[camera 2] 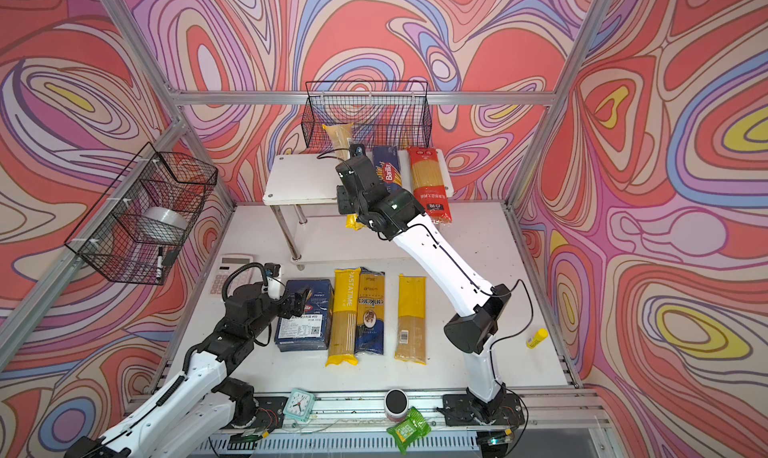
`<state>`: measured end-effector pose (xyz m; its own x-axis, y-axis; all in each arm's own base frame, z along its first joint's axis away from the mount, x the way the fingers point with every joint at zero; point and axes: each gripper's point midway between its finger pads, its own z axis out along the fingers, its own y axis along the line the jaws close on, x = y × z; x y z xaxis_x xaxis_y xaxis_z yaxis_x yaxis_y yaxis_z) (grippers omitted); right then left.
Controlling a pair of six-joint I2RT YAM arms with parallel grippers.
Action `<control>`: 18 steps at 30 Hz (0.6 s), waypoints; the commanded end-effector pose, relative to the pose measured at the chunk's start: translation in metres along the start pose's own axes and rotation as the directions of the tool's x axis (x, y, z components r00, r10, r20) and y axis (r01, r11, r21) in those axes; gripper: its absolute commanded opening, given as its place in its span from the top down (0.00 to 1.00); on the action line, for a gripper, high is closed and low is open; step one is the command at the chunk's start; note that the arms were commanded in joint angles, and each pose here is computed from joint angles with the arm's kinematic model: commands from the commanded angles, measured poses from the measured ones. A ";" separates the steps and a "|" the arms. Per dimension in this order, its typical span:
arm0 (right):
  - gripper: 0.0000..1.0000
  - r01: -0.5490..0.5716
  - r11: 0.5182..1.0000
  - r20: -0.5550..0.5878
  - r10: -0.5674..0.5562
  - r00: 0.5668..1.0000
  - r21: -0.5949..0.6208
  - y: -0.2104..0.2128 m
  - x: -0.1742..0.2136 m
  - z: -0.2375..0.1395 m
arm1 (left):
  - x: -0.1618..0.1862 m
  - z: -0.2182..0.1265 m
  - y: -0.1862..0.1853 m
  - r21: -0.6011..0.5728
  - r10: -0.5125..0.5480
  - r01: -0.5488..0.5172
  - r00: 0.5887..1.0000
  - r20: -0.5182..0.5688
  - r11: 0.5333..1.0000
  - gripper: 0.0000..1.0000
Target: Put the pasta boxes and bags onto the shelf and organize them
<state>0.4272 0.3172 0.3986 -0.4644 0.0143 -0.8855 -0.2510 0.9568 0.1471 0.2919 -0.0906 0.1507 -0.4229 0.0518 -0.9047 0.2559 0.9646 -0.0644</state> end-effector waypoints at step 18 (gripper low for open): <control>0.50 -0.074 0.992 0.115 0.085 0.990 -0.098 0.006 -0.041 -0.028 | -0.001 0.000 -0.001 0.008 0.009 -0.009 1.000 0.000 1.000 0.00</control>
<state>0.4241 0.3170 0.4304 -0.4068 0.1161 -0.9061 -0.2790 0.9287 0.2442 0.2917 -0.0912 0.1507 -0.4230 0.0522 -0.9046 0.2594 0.9635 -0.0657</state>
